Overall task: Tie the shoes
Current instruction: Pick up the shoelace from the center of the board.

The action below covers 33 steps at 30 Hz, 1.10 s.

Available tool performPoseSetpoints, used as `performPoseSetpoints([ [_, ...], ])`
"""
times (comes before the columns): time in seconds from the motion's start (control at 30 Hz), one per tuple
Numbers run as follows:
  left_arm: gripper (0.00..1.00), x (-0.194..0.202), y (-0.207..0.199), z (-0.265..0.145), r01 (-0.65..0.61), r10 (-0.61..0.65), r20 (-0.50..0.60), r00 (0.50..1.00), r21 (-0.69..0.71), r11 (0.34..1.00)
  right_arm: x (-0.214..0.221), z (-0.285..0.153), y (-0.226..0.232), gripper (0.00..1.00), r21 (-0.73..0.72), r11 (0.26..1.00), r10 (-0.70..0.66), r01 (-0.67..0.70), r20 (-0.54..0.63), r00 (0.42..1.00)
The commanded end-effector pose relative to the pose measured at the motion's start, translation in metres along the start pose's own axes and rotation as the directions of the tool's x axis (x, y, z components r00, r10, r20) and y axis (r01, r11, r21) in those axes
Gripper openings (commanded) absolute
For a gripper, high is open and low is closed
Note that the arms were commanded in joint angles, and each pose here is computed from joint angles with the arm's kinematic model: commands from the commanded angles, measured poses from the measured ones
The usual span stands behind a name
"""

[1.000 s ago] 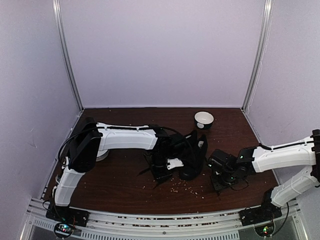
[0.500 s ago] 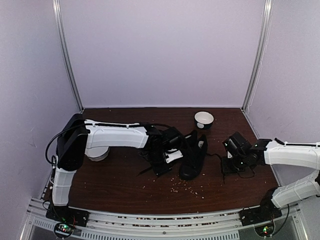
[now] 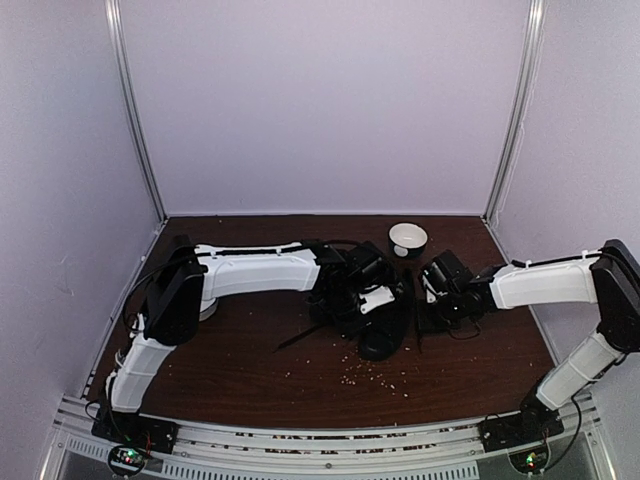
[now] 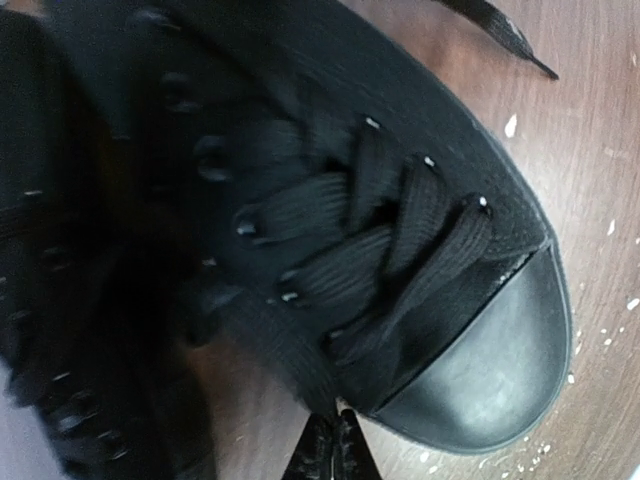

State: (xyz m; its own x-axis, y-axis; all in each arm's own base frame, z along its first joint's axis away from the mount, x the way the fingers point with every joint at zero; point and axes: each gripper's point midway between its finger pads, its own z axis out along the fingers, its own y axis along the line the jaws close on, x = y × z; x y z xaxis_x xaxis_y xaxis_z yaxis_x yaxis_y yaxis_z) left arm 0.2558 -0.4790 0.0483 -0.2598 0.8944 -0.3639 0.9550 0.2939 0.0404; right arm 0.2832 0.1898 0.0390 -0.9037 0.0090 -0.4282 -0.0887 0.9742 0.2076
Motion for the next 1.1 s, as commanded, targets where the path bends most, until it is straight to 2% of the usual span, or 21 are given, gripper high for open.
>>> performPoseSetpoints([
  [0.0, 0.00, 0.000, -0.029, 0.013, -0.067, 0.070, -0.028, 0.997, 0.106, 0.992, 0.007, 0.001, 0.033, 0.00, -0.115, 0.993, -0.040, 0.040, -0.002, 0.999],
  [0.1, 0.00, 0.000, -0.042, 0.015, -0.068, 0.074, -0.028, 0.997, 0.153, 0.986, 0.014, 0.001, 0.046, 0.00, -0.153, 0.987, -0.054, 0.052, -0.009, 0.999],
  [0.2, 0.00, -0.005, -0.061, 0.006, -0.095, 0.092, 0.024, 0.995, 0.230, 0.968, 0.024, -0.002, 0.062, 0.00, -0.204, 0.977, -0.071, 0.065, -0.023, 0.997],
  [0.53, 0.00, 0.002, -0.073, -0.014, -0.106, 0.094, 0.062, 0.994, 0.237, 0.966, 0.058, -0.021, 0.070, 0.00, -0.291, 0.957, -0.016, -0.002, -0.061, 0.998],
  [0.63, 0.00, -0.002, -0.065, -0.029, -0.103, 0.088, 0.087, 0.992, 0.186, 0.977, 0.059, -0.028, 0.058, 0.00, -0.245, 0.970, -0.007, -0.007, -0.053, 0.999],
  [0.8, 0.00, -0.017, -0.025, -0.089, -0.032, 0.024, 0.203, 0.979, 0.040, 0.999, 0.037, -0.065, 0.047, 0.00, -0.207, 0.978, -0.018, 0.022, 0.023, 1.000],
  [0.97, 0.00, -0.014, 0.015, -0.147, 0.042, -0.011, 0.297, 0.955, -0.101, 0.994, 0.008, -0.112, 0.032, 0.00, -0.215, 0.976, -0.016, 0.041, 0.120, 0.993],
  [1.07, 0.00, -0.015, 0.031, -0.168, 0.061, -0.006, 0.336, 0.942, -0.153, 0.986, -0.008, -0.130, 0.014, 0.00, -0.167, 0.985, -0.005, 0.034, 0.174, 0.985],
])
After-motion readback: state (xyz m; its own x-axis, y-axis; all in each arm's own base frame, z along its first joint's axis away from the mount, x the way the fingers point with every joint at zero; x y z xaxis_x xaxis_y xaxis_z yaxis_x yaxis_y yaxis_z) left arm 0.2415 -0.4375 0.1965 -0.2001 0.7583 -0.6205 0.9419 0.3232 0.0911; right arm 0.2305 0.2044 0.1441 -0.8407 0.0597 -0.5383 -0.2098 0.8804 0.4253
